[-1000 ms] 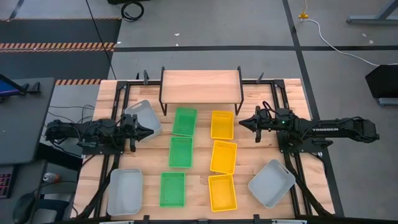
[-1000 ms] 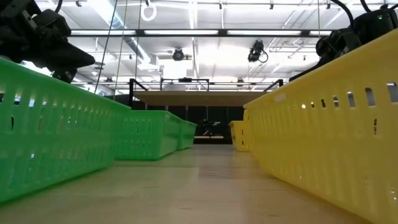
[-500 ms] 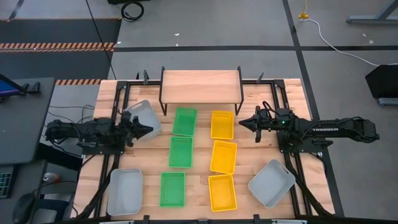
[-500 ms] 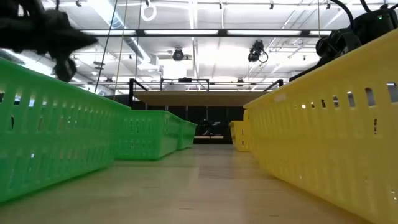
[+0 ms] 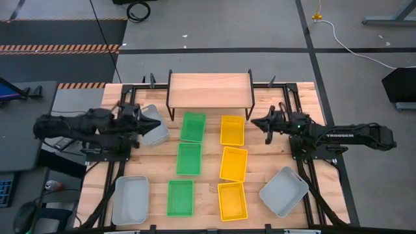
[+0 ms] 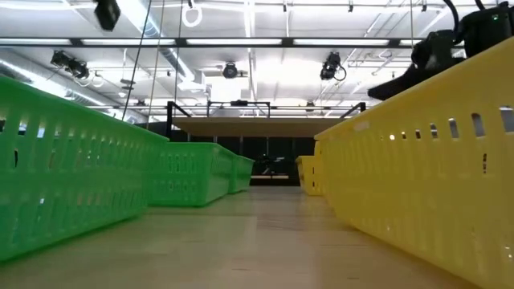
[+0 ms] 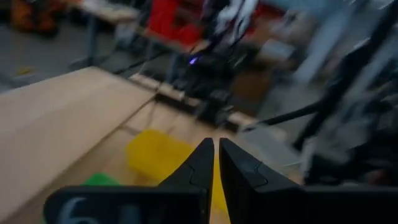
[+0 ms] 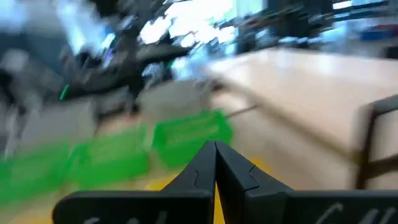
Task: Stack baskets on shelf by color
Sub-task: Put the top gray bin on the shelf
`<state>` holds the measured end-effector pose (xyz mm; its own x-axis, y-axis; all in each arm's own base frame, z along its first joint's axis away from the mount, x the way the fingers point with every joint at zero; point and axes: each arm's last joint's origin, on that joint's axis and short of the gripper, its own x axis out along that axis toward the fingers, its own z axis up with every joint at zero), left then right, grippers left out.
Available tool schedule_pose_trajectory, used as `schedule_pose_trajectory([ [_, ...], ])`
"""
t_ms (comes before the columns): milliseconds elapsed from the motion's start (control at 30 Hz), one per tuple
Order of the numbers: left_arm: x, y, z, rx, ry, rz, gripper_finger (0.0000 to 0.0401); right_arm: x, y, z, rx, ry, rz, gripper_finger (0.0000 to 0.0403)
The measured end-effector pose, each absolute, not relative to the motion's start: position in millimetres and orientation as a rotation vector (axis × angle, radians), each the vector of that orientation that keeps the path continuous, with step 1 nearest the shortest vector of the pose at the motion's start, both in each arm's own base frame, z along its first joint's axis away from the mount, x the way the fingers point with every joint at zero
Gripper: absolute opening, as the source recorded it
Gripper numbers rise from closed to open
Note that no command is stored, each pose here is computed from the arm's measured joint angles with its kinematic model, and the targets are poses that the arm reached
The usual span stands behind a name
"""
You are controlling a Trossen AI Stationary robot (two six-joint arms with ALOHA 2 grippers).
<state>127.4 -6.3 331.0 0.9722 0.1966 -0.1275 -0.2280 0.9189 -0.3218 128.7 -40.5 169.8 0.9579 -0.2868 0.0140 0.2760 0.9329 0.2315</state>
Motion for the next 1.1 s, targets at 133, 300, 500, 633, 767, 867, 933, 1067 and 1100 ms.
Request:
schedule_pose_trajectory([
  [133,153,-7,365,-0.284,0.239,0.335,0.0028,135,-44,203,0.168,-0.112,-0.218,0.0012],
  [300,173,-9,413,-0.251,0.232,0.346,0.0034,144,-44,269,-0.012,-0.101,-0.084,0.0012],
  [500,177,-11,455,-0.147,0.157,0.272,0.0034,153,-50,339,0.08,0.156,-0.106,0.0012],
  [633,176,-11,470,-0.169,0.084,0.266,0.0029,161,-53,386,0.17,0.116,-0.109,0.0012],
  [767,175,-11,480,-0.194,-0.014,0.256,0.0028,164,-55,432,0.337,-0.109,-0.083,0.0012],
  [867,175,-10,484,-0.196,-0.053,0.253,0.0032,160,-53,457,0.432,-0.257,-0.037,0.0012],
  [933,175,-9,486,-0.177,-0.073,0.268,0.0034,158,-52,470,0.414,-0.35,-0.009,0.0012],
  [1067,175,-6,479,-0.143,0.0,0.305,0.004,152,-50,486,0.306,-0.52,-0.004,0.0012],
  [1100,174,-6,473,-0.139,0.059,0.326,0.0043,151,-51,487,0.299,-0.533,-0.016,0.0012],
])
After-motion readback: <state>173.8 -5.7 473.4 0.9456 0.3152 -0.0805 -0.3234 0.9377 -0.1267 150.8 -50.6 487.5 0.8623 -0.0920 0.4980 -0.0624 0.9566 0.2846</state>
